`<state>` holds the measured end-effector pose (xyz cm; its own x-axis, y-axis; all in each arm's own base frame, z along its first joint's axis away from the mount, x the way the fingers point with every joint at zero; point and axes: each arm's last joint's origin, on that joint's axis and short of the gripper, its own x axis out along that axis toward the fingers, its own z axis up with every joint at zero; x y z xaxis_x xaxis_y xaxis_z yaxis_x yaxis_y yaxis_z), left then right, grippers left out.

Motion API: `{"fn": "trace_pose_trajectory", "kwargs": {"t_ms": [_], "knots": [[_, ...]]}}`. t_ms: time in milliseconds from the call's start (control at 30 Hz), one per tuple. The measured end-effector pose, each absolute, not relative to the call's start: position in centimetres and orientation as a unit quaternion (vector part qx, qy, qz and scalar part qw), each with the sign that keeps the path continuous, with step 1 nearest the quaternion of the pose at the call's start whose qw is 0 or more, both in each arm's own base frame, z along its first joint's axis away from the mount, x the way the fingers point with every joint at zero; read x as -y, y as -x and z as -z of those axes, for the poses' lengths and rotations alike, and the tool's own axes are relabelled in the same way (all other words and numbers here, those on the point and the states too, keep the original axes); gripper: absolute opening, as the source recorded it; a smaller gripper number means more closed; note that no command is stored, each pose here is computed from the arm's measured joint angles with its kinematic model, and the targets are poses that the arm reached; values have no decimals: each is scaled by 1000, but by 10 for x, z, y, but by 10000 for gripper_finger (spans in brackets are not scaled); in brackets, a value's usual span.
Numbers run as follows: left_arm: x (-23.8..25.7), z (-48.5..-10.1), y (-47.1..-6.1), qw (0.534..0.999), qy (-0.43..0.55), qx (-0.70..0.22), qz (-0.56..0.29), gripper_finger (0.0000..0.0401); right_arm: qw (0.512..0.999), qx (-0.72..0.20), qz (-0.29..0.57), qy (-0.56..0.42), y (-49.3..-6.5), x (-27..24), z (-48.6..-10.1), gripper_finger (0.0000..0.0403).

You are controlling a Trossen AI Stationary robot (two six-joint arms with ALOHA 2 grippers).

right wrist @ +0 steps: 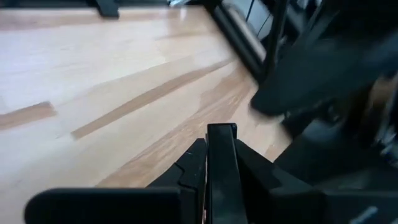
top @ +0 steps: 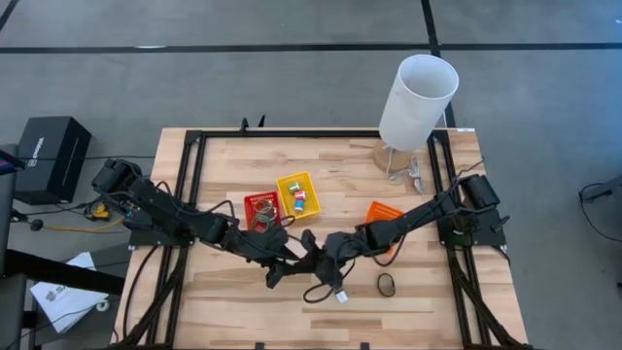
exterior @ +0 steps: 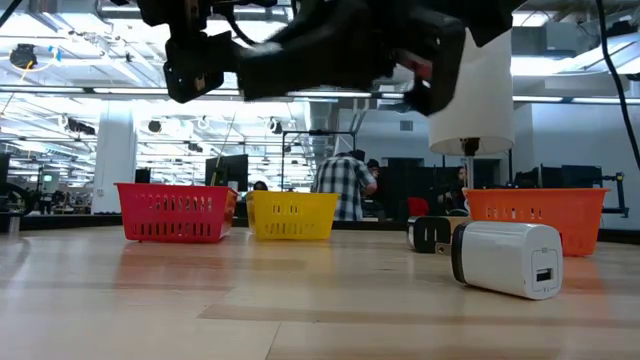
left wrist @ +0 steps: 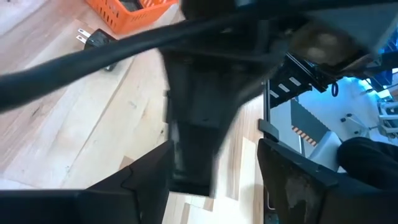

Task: Pick & Place Office items
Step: Put the black digital clock into the orange bin

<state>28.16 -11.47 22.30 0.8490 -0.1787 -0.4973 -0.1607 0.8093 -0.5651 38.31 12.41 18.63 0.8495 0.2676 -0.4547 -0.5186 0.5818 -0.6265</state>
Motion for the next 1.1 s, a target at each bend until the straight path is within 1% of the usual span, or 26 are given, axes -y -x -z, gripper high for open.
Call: {"fn": "trace_pose_trajectory", "kwargs": {"t_ms": [100, 167, 333, 433, 567, 733, 933, 1033, 1100], "knots": [[115, -223, -282, 911, 308, -273, 2, 231, 879, -201, -212, 376, -380, -124, -181, 53], [115, -223, -282, 912, 306, -273, 2, 232, 877, -241, -186, 371, -376, -125, -176, 52], [114, -223, -282, 925, 264, -272, 13, 230, 842, -344, -88, 407, -357, -127, -173, 52], [112, -223, -282, 930, 249, -269, 11, 231, 832, -379, -48, 403, -343, -129, -181, 52], [104, -224, -286, 941, 226, -253, -19, 231, 842, -413, -27, 348, -324, -127, -198, 52], [90, -224, -290, 947, 203, -245, -44, 228, 838, -468, 13, 281, -293, -120, -219, 52], [79, -224, -293, 947, 204, -241, -63, 227, 813, -542, 113, 181, -252, -101, -239, 52], [76, -224, -294, 946, 205, -240, -66, 227, 794, -569, 170, 129, -238, -93, -242, 56], [76, -224, -294, 946, 205, -240, -66, 227, 779, -584, 196, 116, -232, -90, -242, 63]]}}
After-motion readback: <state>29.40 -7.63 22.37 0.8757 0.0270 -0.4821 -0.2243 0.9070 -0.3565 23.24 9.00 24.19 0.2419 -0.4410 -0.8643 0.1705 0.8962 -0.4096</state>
